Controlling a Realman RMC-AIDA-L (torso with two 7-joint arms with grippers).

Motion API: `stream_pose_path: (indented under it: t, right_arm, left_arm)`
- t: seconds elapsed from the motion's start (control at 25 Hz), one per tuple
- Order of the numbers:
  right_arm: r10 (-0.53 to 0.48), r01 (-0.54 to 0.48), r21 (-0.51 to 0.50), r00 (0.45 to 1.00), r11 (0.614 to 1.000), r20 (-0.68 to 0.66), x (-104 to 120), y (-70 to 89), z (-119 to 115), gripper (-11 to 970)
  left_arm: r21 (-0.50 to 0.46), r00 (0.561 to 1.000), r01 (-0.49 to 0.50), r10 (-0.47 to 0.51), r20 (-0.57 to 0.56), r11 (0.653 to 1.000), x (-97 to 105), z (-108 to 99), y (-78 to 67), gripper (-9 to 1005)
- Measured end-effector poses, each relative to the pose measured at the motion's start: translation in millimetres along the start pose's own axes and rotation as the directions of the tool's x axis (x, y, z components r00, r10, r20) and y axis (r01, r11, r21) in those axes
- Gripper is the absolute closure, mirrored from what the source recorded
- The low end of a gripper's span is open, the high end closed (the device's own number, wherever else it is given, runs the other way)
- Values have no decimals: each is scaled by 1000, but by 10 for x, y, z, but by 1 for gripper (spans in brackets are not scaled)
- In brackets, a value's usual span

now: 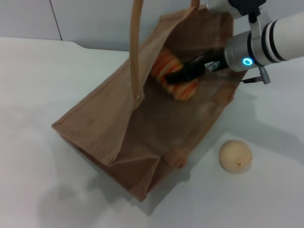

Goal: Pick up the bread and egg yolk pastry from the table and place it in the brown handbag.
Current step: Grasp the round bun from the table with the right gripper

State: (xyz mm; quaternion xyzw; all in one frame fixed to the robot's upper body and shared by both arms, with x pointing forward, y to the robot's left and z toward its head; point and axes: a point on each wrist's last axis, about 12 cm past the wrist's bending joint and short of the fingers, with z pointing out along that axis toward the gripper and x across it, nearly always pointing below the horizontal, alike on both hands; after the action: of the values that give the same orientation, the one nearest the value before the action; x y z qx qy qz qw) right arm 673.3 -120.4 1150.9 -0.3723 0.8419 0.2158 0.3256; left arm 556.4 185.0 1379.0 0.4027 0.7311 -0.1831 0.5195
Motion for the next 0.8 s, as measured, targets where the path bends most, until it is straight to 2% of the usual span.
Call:
stream_pose_path:
  t: [0.32,0.44,0.64,0.8]
  right_arm:
    - [2,-2,-39,1000,999,-17,16,45,-12,280]
    - [-5,3,-66,1000,998,-29,7,82,-20,172]
    - [-11,5,-125,999,992,-44,10,133,-86,173]
    - [19,-25,-197,999,980,-29,51,107,-286,174]
  left_arm:
    - [-40,1000,13,-14,-24,999,63,-20,69,879]
    - [-56,999,23,-24,-24,998,82,-39,106,879]
    - [-104,997,69,-71,-14,992,174,-145,230,879]
    - [-168,995,93,-99,-28,981,264,-216,333,879]
